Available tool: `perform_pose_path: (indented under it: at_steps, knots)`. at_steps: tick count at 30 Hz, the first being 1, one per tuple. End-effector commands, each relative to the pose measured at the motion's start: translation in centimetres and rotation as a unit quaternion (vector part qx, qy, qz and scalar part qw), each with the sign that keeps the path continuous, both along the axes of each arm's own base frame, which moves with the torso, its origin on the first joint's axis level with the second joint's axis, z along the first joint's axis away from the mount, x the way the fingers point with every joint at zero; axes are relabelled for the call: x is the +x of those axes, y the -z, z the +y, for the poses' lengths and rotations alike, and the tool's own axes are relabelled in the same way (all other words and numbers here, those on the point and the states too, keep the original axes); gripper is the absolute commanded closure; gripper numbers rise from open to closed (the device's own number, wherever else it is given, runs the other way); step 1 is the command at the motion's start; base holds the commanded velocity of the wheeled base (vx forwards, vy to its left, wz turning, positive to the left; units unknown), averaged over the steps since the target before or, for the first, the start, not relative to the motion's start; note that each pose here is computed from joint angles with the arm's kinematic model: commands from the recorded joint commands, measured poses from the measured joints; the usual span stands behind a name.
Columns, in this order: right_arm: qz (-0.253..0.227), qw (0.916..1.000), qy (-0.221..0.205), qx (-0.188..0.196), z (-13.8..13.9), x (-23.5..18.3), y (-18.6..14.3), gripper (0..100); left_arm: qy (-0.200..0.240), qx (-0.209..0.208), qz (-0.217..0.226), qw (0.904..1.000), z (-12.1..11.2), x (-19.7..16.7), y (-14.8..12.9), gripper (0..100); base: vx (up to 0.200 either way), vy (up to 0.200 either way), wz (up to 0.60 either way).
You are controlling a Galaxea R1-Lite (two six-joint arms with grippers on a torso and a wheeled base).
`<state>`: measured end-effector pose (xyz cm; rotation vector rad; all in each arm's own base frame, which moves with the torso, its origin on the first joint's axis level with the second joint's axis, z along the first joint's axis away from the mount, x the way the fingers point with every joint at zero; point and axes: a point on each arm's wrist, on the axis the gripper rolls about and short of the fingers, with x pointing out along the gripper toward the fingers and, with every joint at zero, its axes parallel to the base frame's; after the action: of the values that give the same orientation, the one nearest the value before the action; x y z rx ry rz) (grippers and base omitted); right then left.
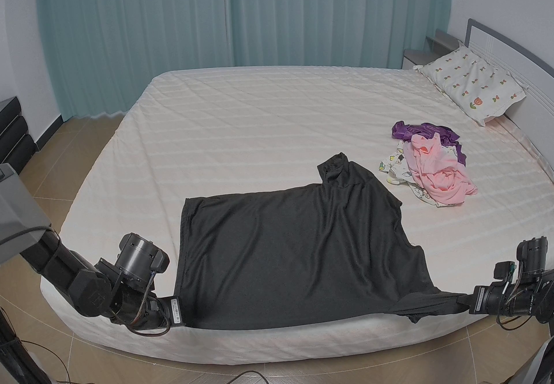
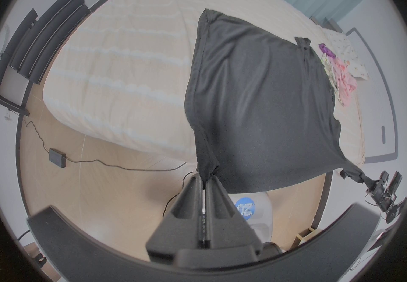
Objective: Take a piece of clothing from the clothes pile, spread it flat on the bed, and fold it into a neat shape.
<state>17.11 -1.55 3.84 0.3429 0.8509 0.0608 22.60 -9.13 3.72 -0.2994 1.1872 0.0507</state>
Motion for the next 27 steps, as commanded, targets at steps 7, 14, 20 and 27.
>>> perform_pose_path:
  at_steps: [7, 14, 20, 27]
  knots:
    - [-0.042, 0.9988, -0.004, 0.026, -0.2, 2.8, -1.2, 100, -0.033, -0.022, -0.062, 0.9973, 0.3, 3.3, -2.2, 100, 0.000, 0.000, 0.00]
    - [-0.077, 0.9966, -0.010, 0.026, -0.1, 5.0, -2.2, 100, -0.062, -0.038, -0.090, 0.9933, 0.6, 5.0, -3.3, 100, 0.000, 0.000, 0.00]
    - [-0.096, 0.9944, -0.016, 0.041, 0.8, 6.2, -3.1, 100, -0.067, -0.040, -0.093, 0.9925, 0.7, 5.4, -3.4, 100, 0.000, 0.000, 0.00]
    - [-0.095, 0.9942, -0.019, 0.045, 1.3, 7.1, -3.0, 100, -0.073, -0.041, -0.098, 0.9916, 1.0, 5.8, -3.5, 100, 0.000, 0.000, 0.00]
